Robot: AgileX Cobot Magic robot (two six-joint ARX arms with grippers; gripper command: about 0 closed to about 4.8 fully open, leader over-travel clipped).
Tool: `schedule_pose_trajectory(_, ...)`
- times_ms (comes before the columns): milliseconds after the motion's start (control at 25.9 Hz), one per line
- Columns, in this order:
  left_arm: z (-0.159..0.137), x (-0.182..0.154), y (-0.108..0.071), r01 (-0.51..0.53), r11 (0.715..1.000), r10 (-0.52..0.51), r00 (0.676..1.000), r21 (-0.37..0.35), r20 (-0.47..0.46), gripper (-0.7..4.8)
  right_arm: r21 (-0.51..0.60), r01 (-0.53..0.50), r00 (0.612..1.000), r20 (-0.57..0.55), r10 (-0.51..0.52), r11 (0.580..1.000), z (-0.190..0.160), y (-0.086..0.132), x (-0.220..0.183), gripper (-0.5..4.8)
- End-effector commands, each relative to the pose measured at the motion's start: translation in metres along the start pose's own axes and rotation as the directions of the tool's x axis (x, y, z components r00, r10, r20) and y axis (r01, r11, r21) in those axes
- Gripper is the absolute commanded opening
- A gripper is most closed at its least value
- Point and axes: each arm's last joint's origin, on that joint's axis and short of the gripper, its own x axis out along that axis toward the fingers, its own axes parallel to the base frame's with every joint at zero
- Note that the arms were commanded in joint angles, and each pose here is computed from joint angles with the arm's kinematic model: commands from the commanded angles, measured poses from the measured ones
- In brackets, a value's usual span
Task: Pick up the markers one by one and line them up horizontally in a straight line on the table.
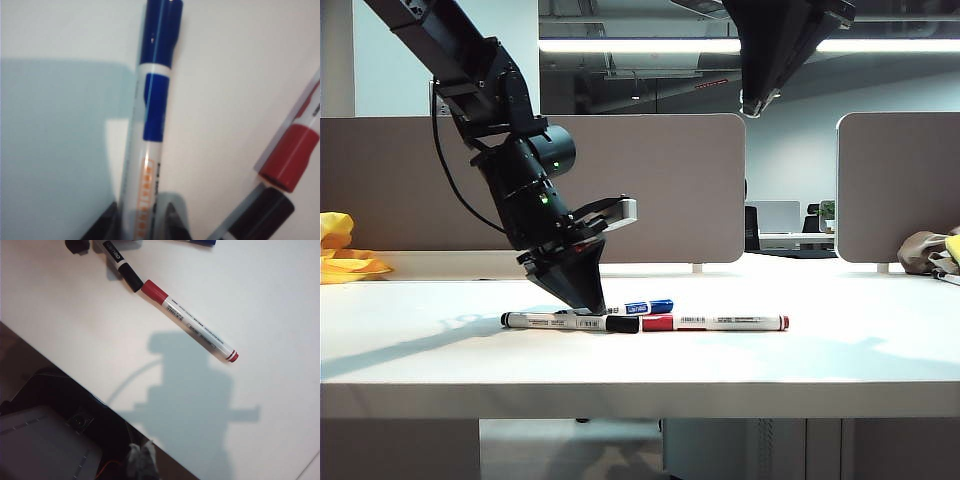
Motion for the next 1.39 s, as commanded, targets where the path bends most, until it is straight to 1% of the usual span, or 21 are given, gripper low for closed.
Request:
schedule_pose_trajectory(39,-0.004,0.01,0.001,-0.015,1.0,0.015,0.999,-0.002,-0.036,1.16,-0.005,-0.028,0.999,0.02,0.028,1.0,0.0,0.001,-0.005,-0.06)
schedule_pose_trajectory(77,-0.004,0.01,0.001,-0.026,1.0,0.026,0.999,-0.002,-0.043,1.06,-0.005,-0.026,0.999,0.021,0.026,1.0,-0.001,0.001,-0.006,-0.06)
schedule_pose_trajectory(116,-0.005,0.012,0.002,-0.032,0.999,0.032,0.998,-0.003,-0.049,0.8,-0.005,-0.026,0.999,0.021,0.026,1.0,-0.001,0.001,-0.006,-0.06)
schedule_pose_trajectory(193,-0.005,0.012,0.003,-0.041,0.999,0.041,0.998,-0.003,-0.055,0.51,-0.005,-0.027,0.999,0.022,0.027,1.0,-0.001,0.001,-0.006,-0.06)
schedule_pose_trajectory(386,-0.005,0.012,0.003,-0.046,0.999,0.046,0.998,-0.002,-0.054,0.42,-0.005,-0.026,0.999,0.022,0.026,1.0,-0.001,0.001,-0.006,-0.06)
schedule_pose_trajectory(463,-0.005,0.013,0.004,-0.06,0.998,0.059,0.997,-0.001,-0.058,0.04,-0.005,-0.027,0.999,0.022,0.027,1.0,-0.001,0.001,-0.006,-0.06)
schedule_pose_trajectory(502,-0.005,0.013,0.004,-0.068,0.998,0.068,0.996,0.0,-0.059,-0.06,-0.005,-0.027,0.999,0.022,0.027,1.0,-0.001,0.001,-0.006,-0.06)
schedule_pose_trajectory(618,-0.004,0.013,0.005,-0.076,0.997,0.076,0.996,0.004,-0.05,-0.05,-0.005,-0.027,0.999,0.022,0.027,1.0,-0.001,0.001,-0.006,-0.06)
schedule_pose_trajectory(734,-0.004,0.013,0.006,-0.113,0.994,0.113,0.991,0.004,-0.066,-0.05,-0.005,-0.027,0.999,0.023,0.027,1.0,-0.001,0.001,-0.006,-0.06)
schedule_pose_trajectory(811,-0.002,0.01,0.006,-0.114,0.993,0.114,0.991,0.004,-0.065,-0.05,-0.005,-0.026,0.999,0.026,0.026,1.0,0.0,0.001,-0.006,-0.06)
schedule_pose_trajectory(927,0.012,-0.008,0.006,-0.172,0.985,0.172,0.981,0.011,-0.088,-0.05,-0.005,-0.026,0.999,0.037,0.026,1.0,0.001,0.001,-0.006,-0.06)
schedule_pose_trajectory(1120,0.025,-0.034,0.006,-0.195,0.981,0.196,0.978,0.013,-0.072,-0.05,-0.005,-0.025,0.999,0.041,0.026,1.0,0.001,0.001,-0.006,-0.06)
schedule_pose_trajectory(1236,0.029,-0.053,0.005,-0.239,0.971,0.24,0.969,0.032,-0.056,-0.05,-0.006,-0.036,0.998,0.045,0.036,0.999,0.002,0.001,-0.006,-0.06)
schedule_pose_trajectory(1390,0.028,-0.076,0.003,-0.257,0.966,0.258,0.965,0.023,-0.051,-0.05,-0.007,-0.057,0.997,0.058,0.057,0.998,0.003,0.002,-0.006,-0.06)
